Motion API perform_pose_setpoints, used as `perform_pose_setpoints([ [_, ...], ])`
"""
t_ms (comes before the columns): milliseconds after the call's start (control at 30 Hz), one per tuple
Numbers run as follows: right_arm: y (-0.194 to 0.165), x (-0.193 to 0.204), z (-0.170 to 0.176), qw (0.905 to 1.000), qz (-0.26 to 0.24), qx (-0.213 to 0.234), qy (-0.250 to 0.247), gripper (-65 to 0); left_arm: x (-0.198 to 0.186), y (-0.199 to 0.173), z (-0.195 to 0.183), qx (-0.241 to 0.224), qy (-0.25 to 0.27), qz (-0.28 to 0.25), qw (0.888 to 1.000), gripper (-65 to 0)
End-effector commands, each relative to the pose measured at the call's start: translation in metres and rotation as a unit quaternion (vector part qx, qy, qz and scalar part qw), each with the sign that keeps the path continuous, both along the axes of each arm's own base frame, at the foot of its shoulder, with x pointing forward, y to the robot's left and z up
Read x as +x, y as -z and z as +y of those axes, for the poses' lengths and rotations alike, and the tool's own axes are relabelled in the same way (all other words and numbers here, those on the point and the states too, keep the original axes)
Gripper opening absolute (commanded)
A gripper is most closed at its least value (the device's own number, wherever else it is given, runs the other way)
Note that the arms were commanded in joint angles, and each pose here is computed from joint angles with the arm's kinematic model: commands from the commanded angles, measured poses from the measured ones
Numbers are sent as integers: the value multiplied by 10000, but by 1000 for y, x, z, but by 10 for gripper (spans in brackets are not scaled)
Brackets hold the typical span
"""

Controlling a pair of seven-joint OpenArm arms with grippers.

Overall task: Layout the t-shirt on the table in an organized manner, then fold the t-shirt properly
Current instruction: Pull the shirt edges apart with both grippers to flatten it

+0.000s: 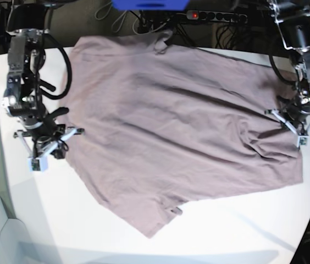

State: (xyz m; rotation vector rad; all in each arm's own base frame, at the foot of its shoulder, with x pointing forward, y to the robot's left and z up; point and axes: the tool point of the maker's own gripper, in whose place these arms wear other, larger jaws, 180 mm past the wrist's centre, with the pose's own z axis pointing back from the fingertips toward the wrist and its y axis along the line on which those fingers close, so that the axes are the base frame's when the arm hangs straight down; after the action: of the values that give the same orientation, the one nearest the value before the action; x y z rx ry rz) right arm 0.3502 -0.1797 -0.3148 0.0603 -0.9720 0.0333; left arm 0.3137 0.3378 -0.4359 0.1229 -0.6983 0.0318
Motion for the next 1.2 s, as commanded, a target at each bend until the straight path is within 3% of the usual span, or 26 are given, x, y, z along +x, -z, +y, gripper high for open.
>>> perform_pose_setpoints([
  [0, -21, 13, 5, 9992, -385, -5, -72, -650, -24, 19, 10, 183, -84, 635, 9978, -650],
  [267, -14, 36, 35, 9986, -282, 87, -431, -650, -92, 47, 16, 321, -44, 1451, 9889, -650],
  [433, 20, 62, 39, 9987, 235, 357, -264, -650, -123, 31, 19, 668, 185, 1696, 9831, -650],
  [600, 66, 82, 45, 9930, 989, 636, -97, -650, -135, 19, 15, 838, 338, 1750, 9804, -650],
  [767, 92, 87, 53, 9864, 1436, 795, -32, -650, -132, -3, 30, 897, -47, 1399, 9861, -650],
  [967, 104, 95, 50, 9906, 1038, 877, 165, -650, -109, -44, 35, 1094, -198, 724, 9912, -650],
  [1167, 84, 111, 13, 9956, 568, 650, 374, -650, -90, -71, 13, 1126, -74, 200, 9934, -650],
])
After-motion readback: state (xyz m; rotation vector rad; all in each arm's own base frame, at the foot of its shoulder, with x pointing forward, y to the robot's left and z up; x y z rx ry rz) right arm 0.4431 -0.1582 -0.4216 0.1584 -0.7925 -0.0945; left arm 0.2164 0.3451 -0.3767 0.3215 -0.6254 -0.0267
